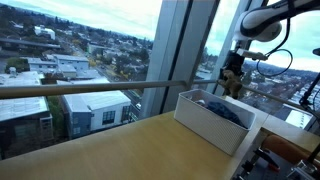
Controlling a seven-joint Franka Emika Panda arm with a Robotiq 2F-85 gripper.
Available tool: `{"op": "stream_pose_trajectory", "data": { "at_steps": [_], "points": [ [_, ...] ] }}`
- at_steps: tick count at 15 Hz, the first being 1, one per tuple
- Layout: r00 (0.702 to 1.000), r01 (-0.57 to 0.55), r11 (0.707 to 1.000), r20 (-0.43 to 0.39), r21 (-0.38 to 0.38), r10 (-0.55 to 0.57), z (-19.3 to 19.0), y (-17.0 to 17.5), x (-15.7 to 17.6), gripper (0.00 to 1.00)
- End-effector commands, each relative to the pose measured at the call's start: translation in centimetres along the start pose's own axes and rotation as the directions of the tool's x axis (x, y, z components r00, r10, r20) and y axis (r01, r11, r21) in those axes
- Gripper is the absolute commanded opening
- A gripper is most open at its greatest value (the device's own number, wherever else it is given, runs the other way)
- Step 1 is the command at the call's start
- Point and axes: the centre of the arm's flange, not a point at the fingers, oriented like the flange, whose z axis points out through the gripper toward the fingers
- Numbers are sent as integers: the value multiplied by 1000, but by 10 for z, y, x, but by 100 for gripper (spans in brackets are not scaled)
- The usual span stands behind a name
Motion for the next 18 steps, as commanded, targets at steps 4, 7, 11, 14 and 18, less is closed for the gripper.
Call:
{"op": "stream_pose_trajectory", "data": {
  "at_steps": [4, 7, 11, 14, 18],
  "points": [
    [977, 211, 977, -49, 16, -210, -63, -144, -82, 3],
    [938, 342, 939, -54, 12, -341, -28, -229, -122, 3],
    [898, 438, 898, -68, 36, -435, 44, -287, -141, 3],
    [885, 463, 886, -70, 19, -461, 81, -292, -143, 36],
    [894, 445, 896, -56, 1, -444, 83, -259, -138, 62]
  ]
}}
